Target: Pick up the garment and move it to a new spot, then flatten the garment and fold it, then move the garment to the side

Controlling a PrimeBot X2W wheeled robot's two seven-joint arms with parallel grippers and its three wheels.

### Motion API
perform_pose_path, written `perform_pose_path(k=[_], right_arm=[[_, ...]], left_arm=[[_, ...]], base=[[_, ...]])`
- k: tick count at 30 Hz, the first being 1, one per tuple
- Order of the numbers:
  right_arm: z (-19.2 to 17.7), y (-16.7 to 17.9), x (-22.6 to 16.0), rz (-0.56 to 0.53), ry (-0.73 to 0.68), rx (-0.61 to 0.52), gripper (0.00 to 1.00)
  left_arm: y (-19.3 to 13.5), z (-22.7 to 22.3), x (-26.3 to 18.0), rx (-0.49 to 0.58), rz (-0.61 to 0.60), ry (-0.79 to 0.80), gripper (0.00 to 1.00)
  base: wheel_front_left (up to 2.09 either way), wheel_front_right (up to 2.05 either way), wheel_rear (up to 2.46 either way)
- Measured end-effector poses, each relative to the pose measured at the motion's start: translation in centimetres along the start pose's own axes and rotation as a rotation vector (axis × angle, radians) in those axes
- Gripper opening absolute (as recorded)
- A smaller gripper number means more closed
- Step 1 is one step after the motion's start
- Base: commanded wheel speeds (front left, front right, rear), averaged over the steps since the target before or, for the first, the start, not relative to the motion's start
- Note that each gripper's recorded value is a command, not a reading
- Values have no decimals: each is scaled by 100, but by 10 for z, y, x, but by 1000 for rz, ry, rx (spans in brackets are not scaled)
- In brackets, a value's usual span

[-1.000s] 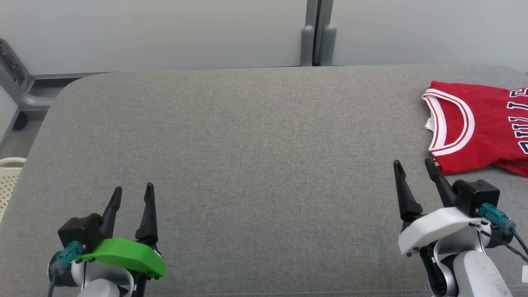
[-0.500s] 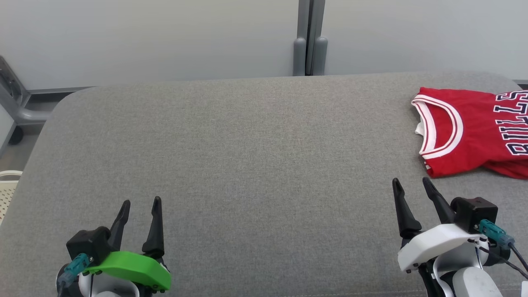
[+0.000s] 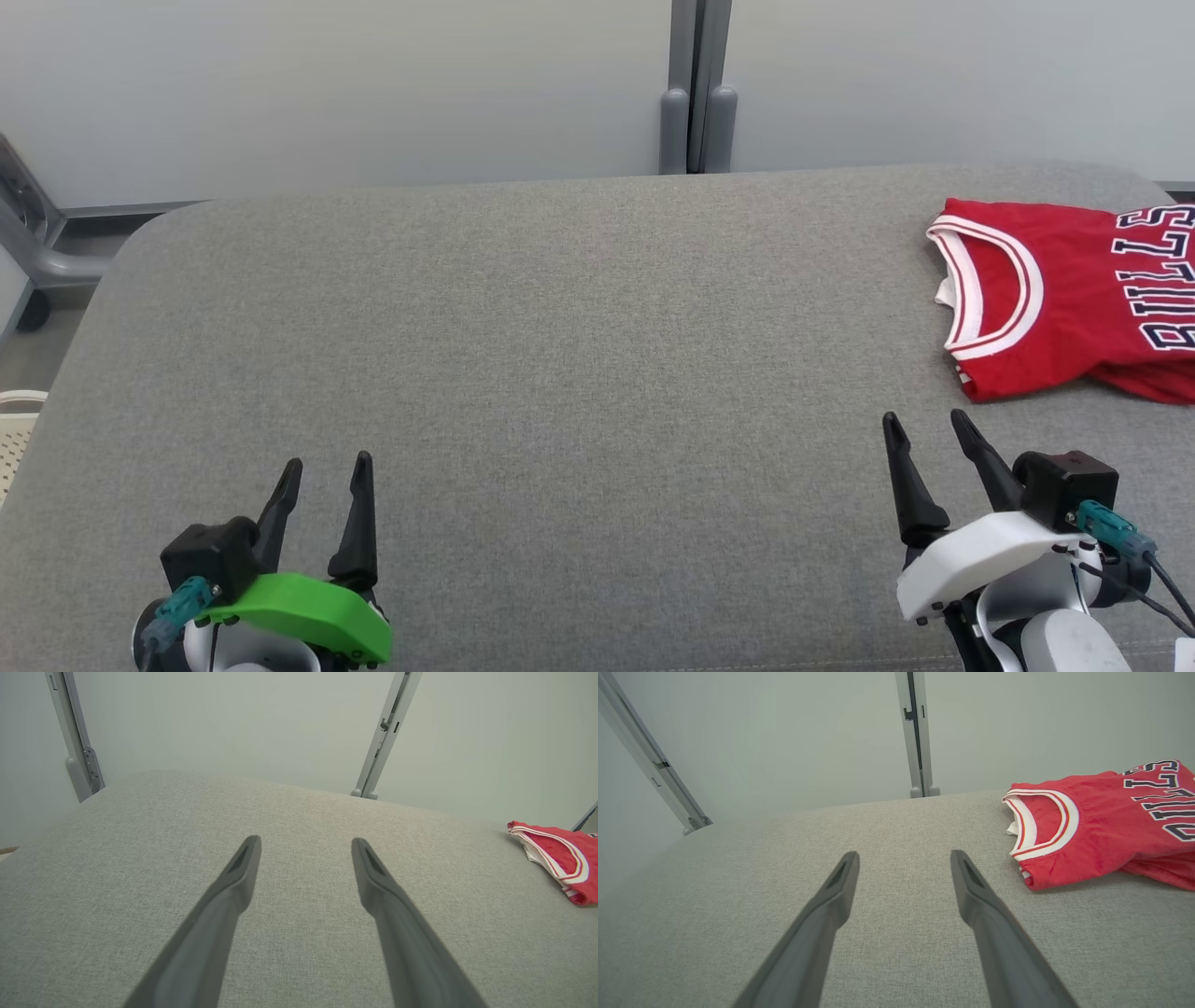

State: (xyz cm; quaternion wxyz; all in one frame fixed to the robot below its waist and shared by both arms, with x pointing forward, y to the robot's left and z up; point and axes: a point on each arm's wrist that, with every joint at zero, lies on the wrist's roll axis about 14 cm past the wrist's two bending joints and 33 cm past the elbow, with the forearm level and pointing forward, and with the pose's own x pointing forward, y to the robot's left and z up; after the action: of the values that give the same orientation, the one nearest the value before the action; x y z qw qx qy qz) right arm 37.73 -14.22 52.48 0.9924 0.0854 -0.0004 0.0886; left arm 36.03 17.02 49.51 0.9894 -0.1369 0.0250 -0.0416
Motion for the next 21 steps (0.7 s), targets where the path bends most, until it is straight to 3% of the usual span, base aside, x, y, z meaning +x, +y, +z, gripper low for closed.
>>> perform_pose_path(k=[7,8,14,21], right_arm=[[2,1,0,4,-3,3,100],[1,1,0,4,-2,4,0],[-25,-3,-8,-16,75,31,0],[-28,-12,-10,-52,85,156,0]], left_arm=[[-1,-2,0,2,-4,8,100],[-1,-3,-1,2,-7,11,0],[-2,-29,-10,-24,15,84,0],[0,-31,-7,-138,40,101,0]], base=[[0,0,0],[0,0,0],[0,0,0],[0,0,0]])
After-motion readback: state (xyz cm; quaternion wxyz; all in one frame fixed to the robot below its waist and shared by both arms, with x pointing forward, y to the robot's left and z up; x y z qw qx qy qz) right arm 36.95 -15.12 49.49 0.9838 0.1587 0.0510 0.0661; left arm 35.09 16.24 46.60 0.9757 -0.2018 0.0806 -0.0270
